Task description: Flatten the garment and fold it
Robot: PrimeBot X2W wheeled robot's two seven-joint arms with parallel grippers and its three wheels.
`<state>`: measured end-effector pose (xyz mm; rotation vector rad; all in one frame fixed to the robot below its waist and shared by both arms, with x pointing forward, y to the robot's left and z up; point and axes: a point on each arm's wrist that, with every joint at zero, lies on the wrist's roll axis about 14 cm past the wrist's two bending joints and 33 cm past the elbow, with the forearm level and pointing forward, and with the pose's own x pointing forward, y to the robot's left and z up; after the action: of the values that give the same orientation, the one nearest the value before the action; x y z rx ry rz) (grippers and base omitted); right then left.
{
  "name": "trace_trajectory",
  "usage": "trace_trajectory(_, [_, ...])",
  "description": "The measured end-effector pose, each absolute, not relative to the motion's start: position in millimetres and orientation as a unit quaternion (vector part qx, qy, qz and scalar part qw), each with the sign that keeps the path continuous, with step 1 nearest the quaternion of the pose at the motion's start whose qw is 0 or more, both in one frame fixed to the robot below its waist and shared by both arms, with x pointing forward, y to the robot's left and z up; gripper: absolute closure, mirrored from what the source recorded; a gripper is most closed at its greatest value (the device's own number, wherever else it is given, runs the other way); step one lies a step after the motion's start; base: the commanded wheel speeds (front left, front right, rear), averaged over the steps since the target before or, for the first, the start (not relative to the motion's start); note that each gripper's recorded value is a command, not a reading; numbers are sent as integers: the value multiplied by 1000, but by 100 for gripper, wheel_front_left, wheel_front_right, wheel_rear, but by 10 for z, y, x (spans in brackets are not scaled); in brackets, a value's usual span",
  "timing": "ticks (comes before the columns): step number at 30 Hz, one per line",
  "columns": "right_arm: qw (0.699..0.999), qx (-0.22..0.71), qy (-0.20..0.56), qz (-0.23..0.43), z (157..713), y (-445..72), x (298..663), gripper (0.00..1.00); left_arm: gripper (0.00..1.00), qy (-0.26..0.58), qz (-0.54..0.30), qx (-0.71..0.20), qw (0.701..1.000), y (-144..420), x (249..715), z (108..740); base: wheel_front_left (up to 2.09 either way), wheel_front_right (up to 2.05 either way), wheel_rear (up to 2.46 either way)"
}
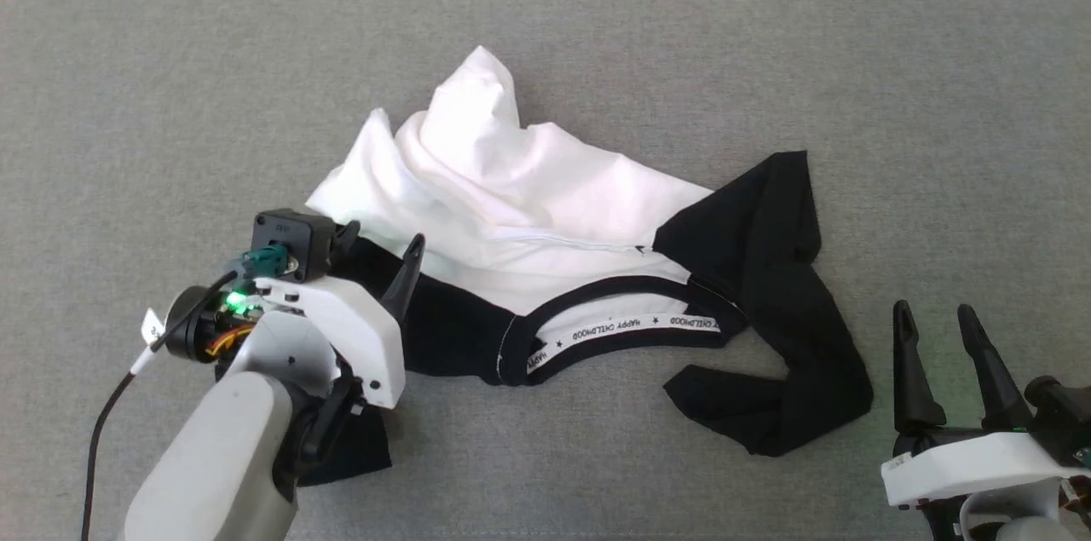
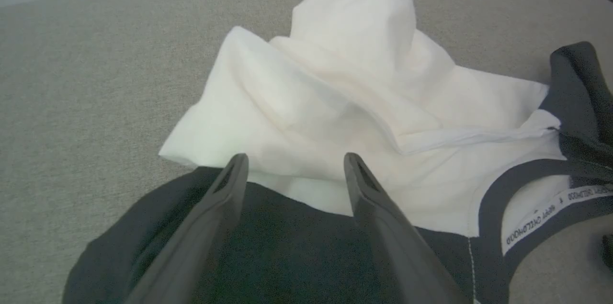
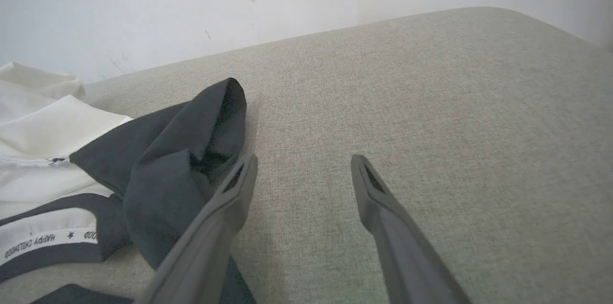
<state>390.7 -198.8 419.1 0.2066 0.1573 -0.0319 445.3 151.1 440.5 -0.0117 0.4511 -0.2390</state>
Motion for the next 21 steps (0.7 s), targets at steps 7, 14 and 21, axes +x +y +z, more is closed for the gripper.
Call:
trace_trajectory(7, [992,100,76,-25,4214,-2052,3865,0,0,248,-121,5,961,1492,4503,4238,0,0,0])
trace_trajectory(14, [991,100,79,-29,4197,-2078,3850,0,0,271,-125,13,954,1475,4551,4099,0,0,0])
trace_trajectory(21, [991,99,83,-32,4166,-2097,3848,0,100,278,-128,17,952,1470,4630,3995,0,0,0])
